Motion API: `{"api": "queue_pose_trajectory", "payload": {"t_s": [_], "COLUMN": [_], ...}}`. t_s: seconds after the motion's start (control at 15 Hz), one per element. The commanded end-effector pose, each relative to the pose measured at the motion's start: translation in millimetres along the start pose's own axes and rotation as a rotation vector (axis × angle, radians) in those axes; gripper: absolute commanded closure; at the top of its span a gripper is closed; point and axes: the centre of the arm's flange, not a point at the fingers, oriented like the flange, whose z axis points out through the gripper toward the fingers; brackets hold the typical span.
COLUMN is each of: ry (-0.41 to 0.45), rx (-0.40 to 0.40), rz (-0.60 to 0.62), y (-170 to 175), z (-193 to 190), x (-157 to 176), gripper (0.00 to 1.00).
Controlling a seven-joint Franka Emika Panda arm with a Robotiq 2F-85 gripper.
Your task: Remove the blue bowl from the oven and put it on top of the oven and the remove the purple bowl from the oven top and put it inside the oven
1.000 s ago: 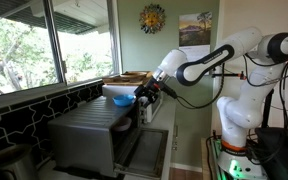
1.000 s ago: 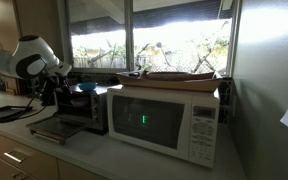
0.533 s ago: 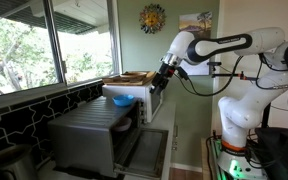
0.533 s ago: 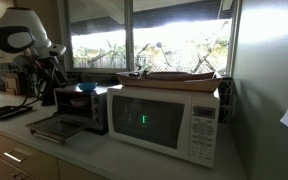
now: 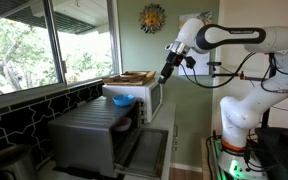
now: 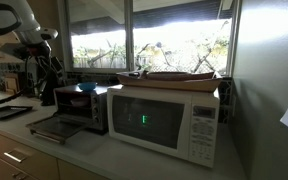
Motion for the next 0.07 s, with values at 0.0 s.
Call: {"api": "queue_pose_trajectory", "payload": {"t_s": [0.0], "ry": [0.002], "rx": [-0.002], "rz": [-0.004], "y": [-0.3], "z": [-0.5], "x": [-0.2], "gripper": [0.0]}}
